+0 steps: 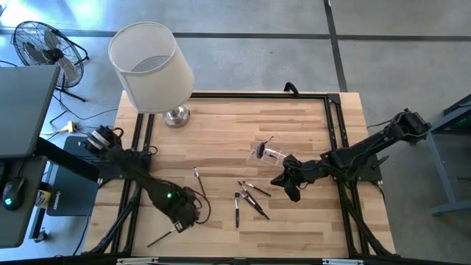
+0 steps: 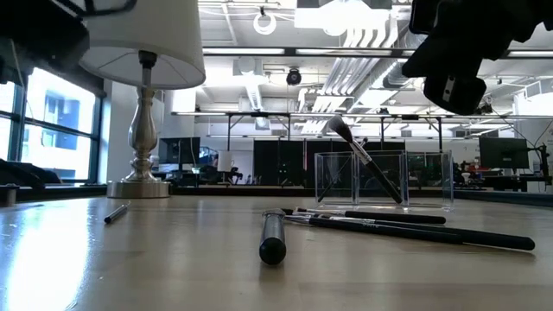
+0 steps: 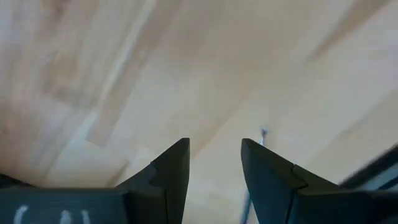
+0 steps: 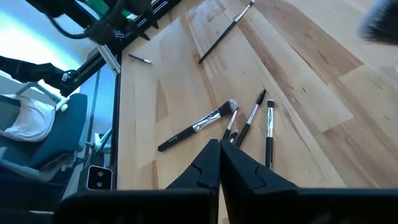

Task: Put items in baskets/containers
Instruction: Put the black eyeshadow brush into the transparent organizer

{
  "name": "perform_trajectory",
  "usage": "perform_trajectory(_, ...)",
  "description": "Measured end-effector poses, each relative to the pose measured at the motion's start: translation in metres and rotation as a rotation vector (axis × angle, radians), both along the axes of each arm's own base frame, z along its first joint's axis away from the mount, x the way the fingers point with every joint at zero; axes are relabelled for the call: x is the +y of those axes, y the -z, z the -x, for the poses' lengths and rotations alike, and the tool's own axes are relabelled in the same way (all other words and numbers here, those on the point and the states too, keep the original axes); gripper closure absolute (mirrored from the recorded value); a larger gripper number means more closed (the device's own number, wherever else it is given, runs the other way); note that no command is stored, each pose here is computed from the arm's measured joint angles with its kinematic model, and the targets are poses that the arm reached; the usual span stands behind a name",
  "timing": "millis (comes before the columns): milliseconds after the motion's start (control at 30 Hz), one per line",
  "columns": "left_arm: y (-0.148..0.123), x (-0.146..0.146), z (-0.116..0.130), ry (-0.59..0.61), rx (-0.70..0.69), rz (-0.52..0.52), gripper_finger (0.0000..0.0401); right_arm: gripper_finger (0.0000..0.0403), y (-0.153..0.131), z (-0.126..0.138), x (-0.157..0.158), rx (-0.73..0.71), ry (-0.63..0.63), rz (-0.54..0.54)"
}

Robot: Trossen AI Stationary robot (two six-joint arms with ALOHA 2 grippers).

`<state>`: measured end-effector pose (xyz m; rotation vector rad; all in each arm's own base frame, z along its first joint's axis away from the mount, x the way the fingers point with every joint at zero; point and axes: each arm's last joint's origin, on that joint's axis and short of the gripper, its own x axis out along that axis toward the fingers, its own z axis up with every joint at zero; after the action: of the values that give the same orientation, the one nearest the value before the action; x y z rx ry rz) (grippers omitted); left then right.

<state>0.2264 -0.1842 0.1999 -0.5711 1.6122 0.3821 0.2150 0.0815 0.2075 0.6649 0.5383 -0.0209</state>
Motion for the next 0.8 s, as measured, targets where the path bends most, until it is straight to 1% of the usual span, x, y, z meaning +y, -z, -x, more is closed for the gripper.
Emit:
perform_trajectory(100, 0.007, -0.009, -0.002, -0.017, 0.038, -0.004, 0.0259, 0.0401, 0.000, 0.000, 0.000, 0.000, 0.000, 0.000)
perform_trajectory(300, 0.016, -0.031, 0.002, 0.003, 0.099, 0.018, 0.0259, 0.0399, 0.000, 0.000, 0.000, 0.001, -0.004, -0.001)
perform_trajectory(400, 0.017, -0.042, -0.002, 0.000, 0.082, 0.036, 0.0259, 0.0401, 0.000, 0.000, 0.000, 0.001, -0.004, -0.001)
perform_trajectory(467, 0.019, -0.048, -0.001, 0.010, 0.095, 0.022, 0.0259, 0.0402, 0.000, 0.000, 0.000, 0.001, -0.004, -0.001)
perform_trajectory(567, 0.020, -0.059, -0.005, 0.013, 0.091, 0.039, 0.0259, 0.0400, 0.000, 0.000, 0.000, 0.000, -0.004, -0.001)
perform_trajectory(733, 0.026, -0.069, -0.010, 0.022, 0.104, 0.028, 0.0259, 0.0401, 0.000, 0.000, 0.000, 0.001, -0.004, 0.000)
perform_trajectory(800, 0.032, -0.074, -0.011, 0.029, 0.116, 0.027, 0.0259, 0.0402, 0.000, 0.000, 0.000, 0.000, -0.007, 0.003)
